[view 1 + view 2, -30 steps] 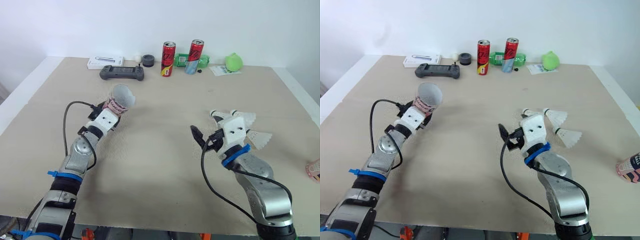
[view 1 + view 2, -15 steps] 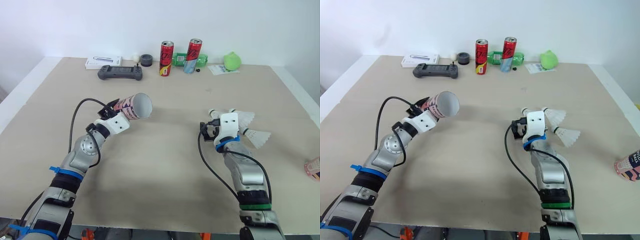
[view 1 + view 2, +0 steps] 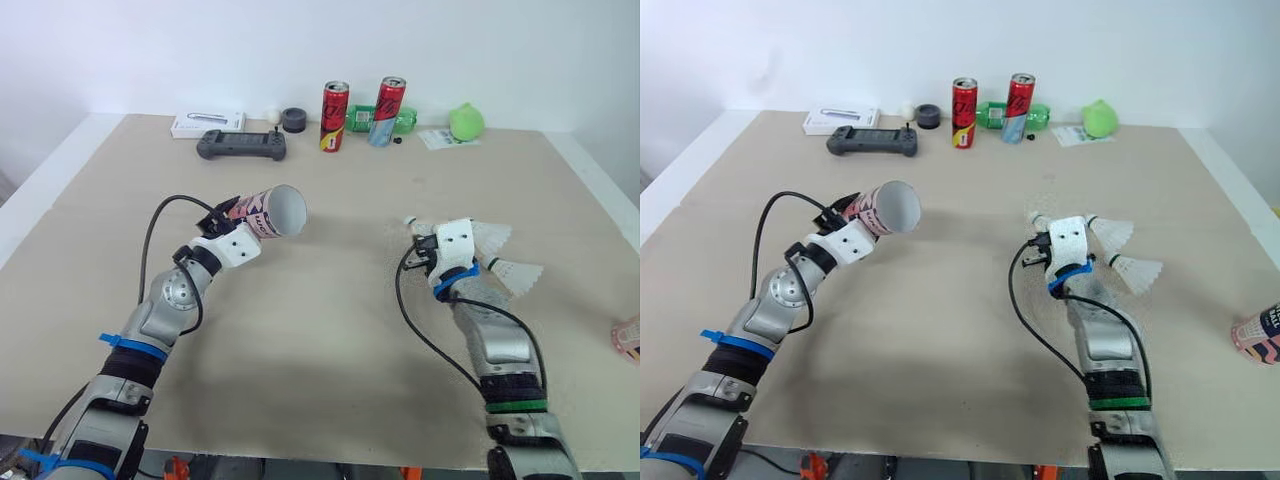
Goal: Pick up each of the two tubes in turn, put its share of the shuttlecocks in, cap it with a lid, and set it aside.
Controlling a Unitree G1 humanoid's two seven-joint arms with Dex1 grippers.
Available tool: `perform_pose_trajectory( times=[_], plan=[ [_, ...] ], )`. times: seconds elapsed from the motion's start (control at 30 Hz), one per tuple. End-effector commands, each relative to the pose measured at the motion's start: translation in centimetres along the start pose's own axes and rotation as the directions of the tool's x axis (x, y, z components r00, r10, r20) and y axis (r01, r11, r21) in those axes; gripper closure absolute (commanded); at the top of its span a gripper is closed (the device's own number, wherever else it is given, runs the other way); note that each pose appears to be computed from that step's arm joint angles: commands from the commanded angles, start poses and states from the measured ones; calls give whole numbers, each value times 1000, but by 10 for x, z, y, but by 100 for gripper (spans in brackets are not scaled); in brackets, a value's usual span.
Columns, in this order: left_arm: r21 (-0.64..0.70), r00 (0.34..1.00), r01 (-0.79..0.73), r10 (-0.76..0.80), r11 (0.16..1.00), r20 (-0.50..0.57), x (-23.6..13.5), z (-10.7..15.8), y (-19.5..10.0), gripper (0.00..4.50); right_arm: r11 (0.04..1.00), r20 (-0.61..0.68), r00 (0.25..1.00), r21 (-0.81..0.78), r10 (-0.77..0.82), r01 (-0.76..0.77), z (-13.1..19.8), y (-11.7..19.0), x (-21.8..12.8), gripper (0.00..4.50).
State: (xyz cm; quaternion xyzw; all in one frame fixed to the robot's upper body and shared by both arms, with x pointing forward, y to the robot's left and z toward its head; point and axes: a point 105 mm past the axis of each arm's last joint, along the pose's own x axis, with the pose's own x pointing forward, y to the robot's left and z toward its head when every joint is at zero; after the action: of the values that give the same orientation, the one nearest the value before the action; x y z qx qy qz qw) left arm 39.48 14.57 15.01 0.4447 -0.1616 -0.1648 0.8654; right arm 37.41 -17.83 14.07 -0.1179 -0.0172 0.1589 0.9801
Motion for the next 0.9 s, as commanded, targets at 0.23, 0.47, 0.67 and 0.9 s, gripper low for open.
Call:
perform_pose_trajectory(
  times=[0.23, 0.47, 0.67, 0.9],
  plan=[
    [40, 1000, 13, -13, 999, -8, 8, 8, 4, 125, 839, 217, 821, -284, 528, -464, 104, 79, -42, 445],
    [46, 999, 29, -30, 999, 23, 12, 17, -1, 125, 783, 146, 819, -423, 555, -455, 99, 118, -11, 445],
    [52, 999, 33, -34, 998, 26, 12, 19, -2, 125, 745, 182, 755, -419, 630, -519, 113, 134, -21, 376],
    [60, 999, 31, -32, 998, 23, 11, 18, -2, 125, 843, 285, 796, -251, 533, -475, 122, 108, -34, 50]
  ],
)
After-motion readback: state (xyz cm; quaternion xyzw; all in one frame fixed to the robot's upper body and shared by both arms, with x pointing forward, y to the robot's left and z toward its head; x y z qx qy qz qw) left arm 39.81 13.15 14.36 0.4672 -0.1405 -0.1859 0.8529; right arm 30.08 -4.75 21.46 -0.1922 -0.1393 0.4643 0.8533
